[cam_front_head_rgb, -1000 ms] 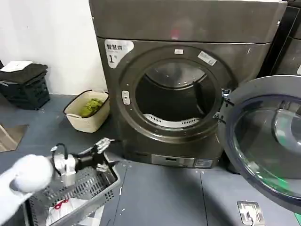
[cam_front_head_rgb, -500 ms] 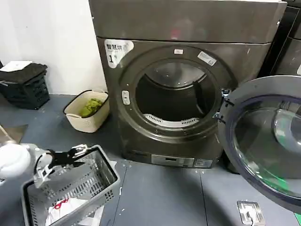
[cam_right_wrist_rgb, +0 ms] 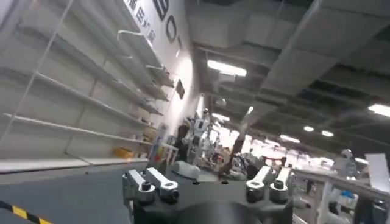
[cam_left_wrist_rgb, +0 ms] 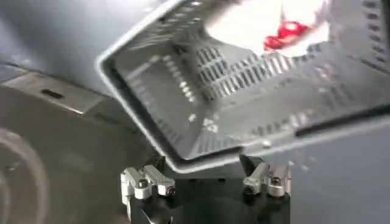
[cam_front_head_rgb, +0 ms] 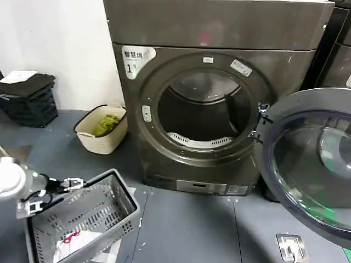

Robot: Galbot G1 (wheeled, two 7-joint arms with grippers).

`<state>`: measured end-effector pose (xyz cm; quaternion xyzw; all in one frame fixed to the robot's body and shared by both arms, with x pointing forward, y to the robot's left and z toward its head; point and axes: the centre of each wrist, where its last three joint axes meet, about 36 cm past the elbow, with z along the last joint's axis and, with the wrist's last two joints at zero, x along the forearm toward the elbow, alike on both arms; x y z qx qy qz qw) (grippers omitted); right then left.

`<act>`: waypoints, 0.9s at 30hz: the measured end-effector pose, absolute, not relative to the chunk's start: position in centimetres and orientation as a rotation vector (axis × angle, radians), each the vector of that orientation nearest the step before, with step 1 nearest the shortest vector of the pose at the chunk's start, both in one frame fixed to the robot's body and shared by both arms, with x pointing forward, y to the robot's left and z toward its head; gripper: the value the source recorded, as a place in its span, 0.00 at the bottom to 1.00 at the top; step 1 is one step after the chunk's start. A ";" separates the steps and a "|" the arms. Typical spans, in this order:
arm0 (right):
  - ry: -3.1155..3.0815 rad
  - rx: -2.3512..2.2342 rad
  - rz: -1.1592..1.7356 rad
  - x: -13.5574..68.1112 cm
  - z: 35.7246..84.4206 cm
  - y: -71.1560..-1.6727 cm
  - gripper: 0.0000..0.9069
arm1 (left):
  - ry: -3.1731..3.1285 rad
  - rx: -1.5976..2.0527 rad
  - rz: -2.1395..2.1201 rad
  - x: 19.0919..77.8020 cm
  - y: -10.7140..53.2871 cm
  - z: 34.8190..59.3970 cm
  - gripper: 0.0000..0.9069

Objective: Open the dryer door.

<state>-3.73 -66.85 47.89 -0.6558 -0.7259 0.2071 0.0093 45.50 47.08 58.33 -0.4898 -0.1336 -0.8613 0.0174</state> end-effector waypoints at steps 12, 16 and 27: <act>-2.276 -2.015 0.670 -3.4 47.1 -66.5 1.00 | -0.356 -1.399 -2.698 45.7 47.6 58.5 1.00; -2.284 -2.006 0.665 -3.2 47.0 -66.4 1.00 | -0.365 -1.390 -2.695 45.7 47.6 58.5 1.00; -2.286 -2.000 0.668 -3.3 46.8 -66.5 1.00 | -0.359 -1.436 -2.672 45.8 48.1 58.3 1.00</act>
